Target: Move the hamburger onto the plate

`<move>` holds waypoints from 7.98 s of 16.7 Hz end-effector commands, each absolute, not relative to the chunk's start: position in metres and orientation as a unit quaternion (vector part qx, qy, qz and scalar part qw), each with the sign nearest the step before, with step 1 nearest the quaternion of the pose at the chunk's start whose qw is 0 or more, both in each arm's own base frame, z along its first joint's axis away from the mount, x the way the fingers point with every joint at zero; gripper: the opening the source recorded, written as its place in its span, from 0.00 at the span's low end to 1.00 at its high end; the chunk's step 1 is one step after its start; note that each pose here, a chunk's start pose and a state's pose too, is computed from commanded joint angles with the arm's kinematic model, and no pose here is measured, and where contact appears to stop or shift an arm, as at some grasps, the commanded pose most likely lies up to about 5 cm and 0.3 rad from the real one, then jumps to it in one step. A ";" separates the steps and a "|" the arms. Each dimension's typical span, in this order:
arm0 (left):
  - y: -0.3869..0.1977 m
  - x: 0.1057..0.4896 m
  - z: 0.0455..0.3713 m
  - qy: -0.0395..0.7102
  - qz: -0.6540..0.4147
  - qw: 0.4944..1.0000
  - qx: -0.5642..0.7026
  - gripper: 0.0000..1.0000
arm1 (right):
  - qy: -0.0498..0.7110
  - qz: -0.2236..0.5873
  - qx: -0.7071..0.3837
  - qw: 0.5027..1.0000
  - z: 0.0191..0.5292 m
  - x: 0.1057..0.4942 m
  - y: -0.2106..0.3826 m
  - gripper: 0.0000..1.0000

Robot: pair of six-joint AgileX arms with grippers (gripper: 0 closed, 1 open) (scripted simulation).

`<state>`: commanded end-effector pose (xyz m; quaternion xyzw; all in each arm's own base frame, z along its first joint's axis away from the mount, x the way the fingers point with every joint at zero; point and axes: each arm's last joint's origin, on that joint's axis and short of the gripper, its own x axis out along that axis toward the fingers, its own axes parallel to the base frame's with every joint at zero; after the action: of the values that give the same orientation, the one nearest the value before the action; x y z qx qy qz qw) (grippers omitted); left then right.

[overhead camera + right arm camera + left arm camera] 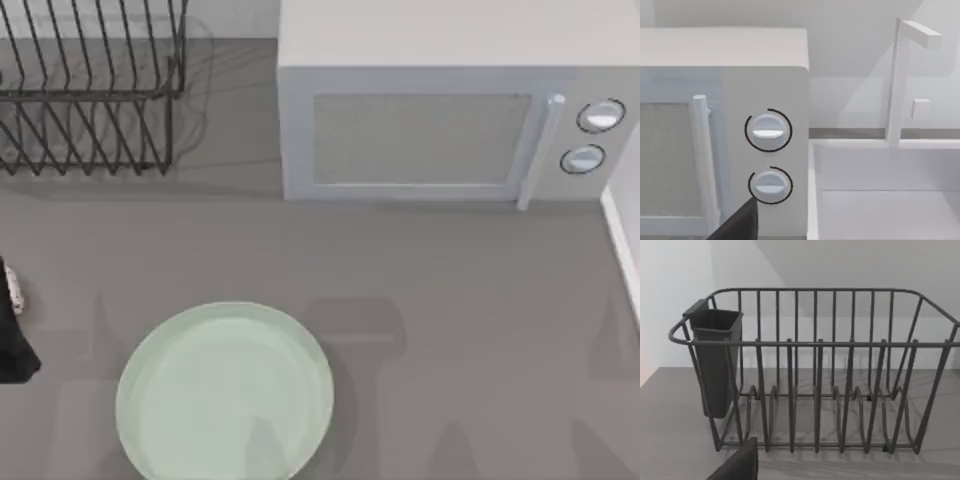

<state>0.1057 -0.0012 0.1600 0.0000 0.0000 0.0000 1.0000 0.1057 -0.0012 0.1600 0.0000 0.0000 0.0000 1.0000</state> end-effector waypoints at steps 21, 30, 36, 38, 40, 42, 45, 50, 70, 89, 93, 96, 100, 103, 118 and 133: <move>0.016 0.201 0.225 0.420 -0.080 0.875 0.229 1.00 | 0.000 0.000 0.000 1.000 0.160 0.106 -0.001 1.00; 0.037 0.292 0.193 0.606 -0.225 0.708 0.284 1.00 | 0.000 0.000 0.000 1.000 0.160 0.106 -0.001 1.00; 0.050 0.336 0.174 0.637 -0.292 0.648 0.298 1.00 | 0.000 0.000 0.000 1.000 0.160 0.106 -0.001 1.00; 0.053 0.342 0.172 0.638 -0.299 0.643 0.301 1.00 | 0.000 0.000 0.000 1.000 0.160 0.106 -0.001 1.00; 0.053 0.344 0.171 0.638 -0.301 0.641 0.302 1.00 | 0.000 0.000 0.000 1.000 0.160 0.106 -0.001 1.00; 0.053 0.344 0.171 0.638 -0.301 0.641 0.302 1.00 | 0.000 0.000 0.000 1.000 0.160 0.106 -0.001 1.00; 0.051 0.344 0.172 0.637 -0.302 0.641 0.304 1.00 | 0.000 0.000 0.000 1.000 0.160 0.106 -0.001 1.00; 0.053 0.346 0.139 0.638 -0.301 0.641 0.302 1.00 | 0.000 0.000 0.000 1.000 0.160 0.106 -0.001 1.00; 0.053 0.344 0.091 0.638 -0.301 0.641 0.302 0.17 | 0.000 0.000 0.000 1.000 0.160 0.106 -0.001 1.00; 0.053 0.345 0.176 0.644 -0.310 0.639 0.286 0.00 | 0.000 0.000 0.000 1.000 0.160 0.106 -0.001 1.00; 0.052 0.342 0.214 0.633 -0.301 0.651 0.293 0.00 | 0.000 0.000 0.000 1.000 0.160 0.106 -0.001 1.00; 0.052 0.342 0.212 0.634 -0.302 0.650 0.292 0.00 | 0.000 0.000 0.000 1.000 0.160 0.106 -0.001 1.00; 0.041 0.342 0.212 0.640 -0.296 0.650 0.285 0.00 | 0.000 0.000 0.000 1.000 0.160 0.106 -0.001 1.00; 0.011 0.342 0.212 0.656 -0.275 0.651 0.264 0.00 | 0.000 0.000 0.000 1.000 0.160 0.106 -0.001 1.00; -0.173 0.266 0.192 0.736 0.169 0.651 -0.075 0.00 | 0.000 0.000 0.000 1.000 0.160 0.106 -0.001 1.00; -0.198 0.244 0.192 0.525 0.496 0.528 -0.447 0.00 | 0.000 0.000 0.000 1.000 0.160 0.106 -0.001 1.00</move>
<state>0.2441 -0.1980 0.1918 -0.4471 0.5247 0.4957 0.5283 0.1057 -0.0012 0.1600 0.0000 0.0000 0.0000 1.0000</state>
